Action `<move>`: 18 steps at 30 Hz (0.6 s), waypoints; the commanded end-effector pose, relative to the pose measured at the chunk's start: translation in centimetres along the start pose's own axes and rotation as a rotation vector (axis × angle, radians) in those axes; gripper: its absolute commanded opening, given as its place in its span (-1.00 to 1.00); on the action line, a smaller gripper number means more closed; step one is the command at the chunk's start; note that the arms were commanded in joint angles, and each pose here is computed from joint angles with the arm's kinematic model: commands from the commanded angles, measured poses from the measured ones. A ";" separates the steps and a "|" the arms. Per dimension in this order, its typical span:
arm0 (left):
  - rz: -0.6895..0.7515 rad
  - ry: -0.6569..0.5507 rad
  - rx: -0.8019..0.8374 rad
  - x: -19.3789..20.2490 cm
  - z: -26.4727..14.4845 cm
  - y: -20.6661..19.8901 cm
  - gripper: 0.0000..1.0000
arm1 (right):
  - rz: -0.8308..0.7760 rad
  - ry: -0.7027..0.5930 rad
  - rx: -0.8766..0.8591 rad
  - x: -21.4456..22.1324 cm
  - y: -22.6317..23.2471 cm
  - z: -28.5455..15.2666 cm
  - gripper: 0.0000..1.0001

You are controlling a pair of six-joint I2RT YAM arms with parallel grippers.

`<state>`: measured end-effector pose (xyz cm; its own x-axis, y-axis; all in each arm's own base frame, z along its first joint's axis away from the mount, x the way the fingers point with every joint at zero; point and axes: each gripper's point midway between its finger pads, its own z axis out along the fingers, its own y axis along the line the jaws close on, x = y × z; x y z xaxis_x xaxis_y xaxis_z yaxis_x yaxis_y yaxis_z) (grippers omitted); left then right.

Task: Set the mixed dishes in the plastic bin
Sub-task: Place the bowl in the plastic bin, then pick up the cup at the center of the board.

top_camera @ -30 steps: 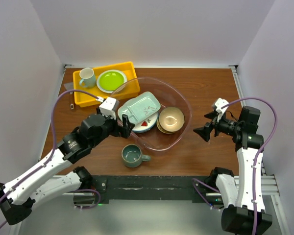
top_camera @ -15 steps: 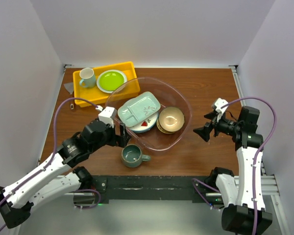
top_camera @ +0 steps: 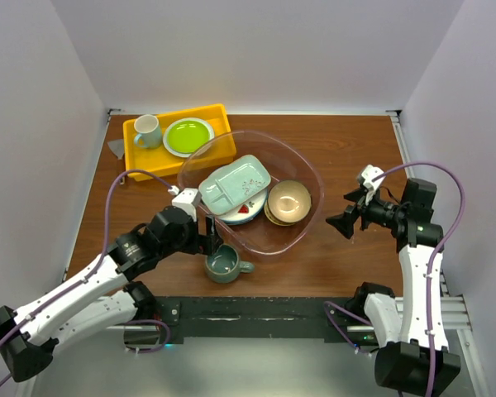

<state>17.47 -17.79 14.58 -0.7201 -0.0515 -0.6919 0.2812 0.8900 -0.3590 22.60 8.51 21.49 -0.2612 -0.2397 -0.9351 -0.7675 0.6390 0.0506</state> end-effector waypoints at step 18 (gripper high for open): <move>-0.034 0.039 -0.031 1.2 1.1 0.6 0.95 | -0.050 -0.024 -0.007 -0.7 -0.1 0.1 0.96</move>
<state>17.20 -17.73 13.13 -0.7518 -0.0574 -0.6568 0.2464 0.8996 -0.3606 22.65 8.48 21.43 -0.2582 -0.2439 -0.9348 -0.7691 0.6375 0.0461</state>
